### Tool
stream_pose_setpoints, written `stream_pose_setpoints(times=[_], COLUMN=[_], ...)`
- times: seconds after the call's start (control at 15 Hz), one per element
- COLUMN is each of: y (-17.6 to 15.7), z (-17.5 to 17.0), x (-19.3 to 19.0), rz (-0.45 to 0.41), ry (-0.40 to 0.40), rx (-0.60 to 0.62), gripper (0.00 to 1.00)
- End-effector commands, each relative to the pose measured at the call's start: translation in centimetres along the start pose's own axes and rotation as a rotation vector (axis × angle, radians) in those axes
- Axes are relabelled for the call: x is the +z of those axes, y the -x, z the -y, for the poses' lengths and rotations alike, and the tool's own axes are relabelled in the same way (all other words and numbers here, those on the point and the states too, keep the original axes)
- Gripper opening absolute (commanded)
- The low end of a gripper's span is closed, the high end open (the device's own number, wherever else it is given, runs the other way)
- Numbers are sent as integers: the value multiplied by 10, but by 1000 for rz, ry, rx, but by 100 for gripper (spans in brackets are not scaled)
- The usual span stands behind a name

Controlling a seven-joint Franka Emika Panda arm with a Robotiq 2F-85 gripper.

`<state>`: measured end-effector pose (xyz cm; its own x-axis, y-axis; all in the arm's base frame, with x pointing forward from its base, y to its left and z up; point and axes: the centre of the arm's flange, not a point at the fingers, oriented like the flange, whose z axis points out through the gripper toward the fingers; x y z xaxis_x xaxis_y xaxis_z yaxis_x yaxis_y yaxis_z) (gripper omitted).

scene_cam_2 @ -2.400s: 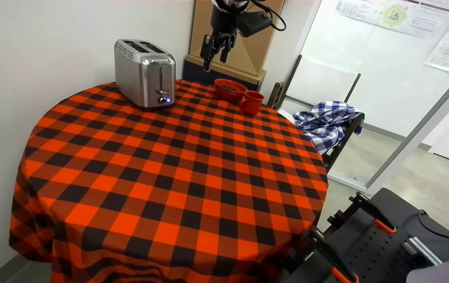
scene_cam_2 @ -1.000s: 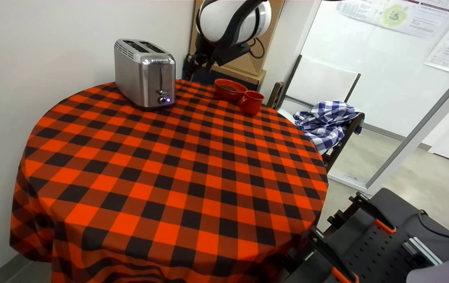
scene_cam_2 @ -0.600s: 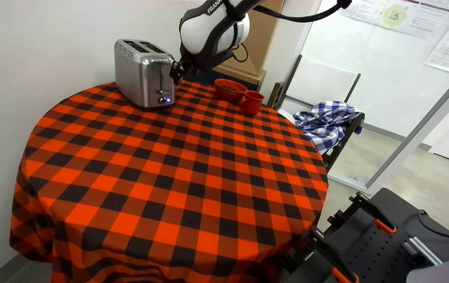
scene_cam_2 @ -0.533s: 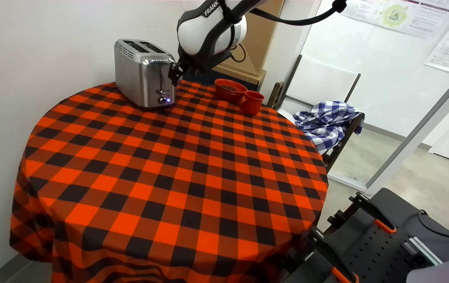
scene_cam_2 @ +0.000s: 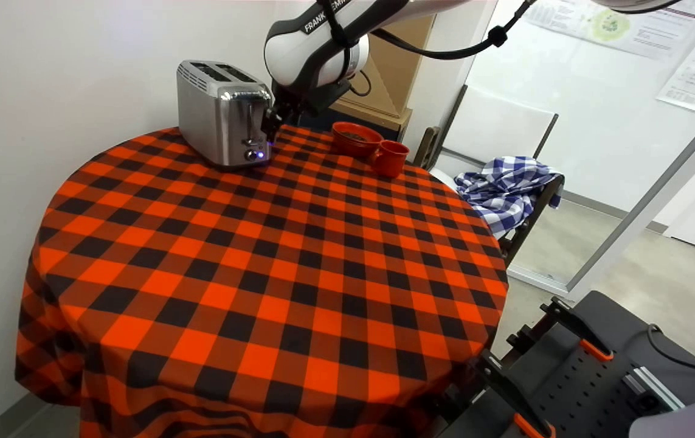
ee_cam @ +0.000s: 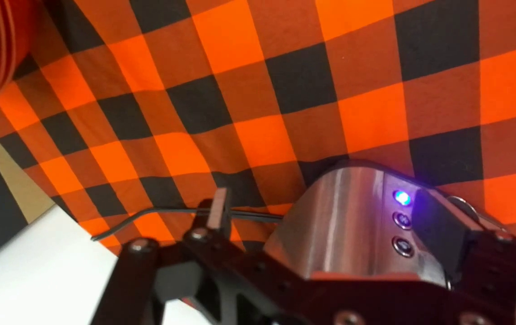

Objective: Press the button on the toaster

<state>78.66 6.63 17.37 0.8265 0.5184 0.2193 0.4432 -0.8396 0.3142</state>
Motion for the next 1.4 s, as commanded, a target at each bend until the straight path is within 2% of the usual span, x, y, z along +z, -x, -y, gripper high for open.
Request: stream_pose_setpoints(times=[0.0, 0.33, 0.93, 1.33], y=[-16, -1, 23, 21], z=[-9, 1, -4, 7], x=[14, 12, 16, 22], rz=[38, 16, -59, -105], ry=[-18, -33, -23, -22], rx=[-70, -128, -53, -21], gripper=[100, 100, 100, 100])
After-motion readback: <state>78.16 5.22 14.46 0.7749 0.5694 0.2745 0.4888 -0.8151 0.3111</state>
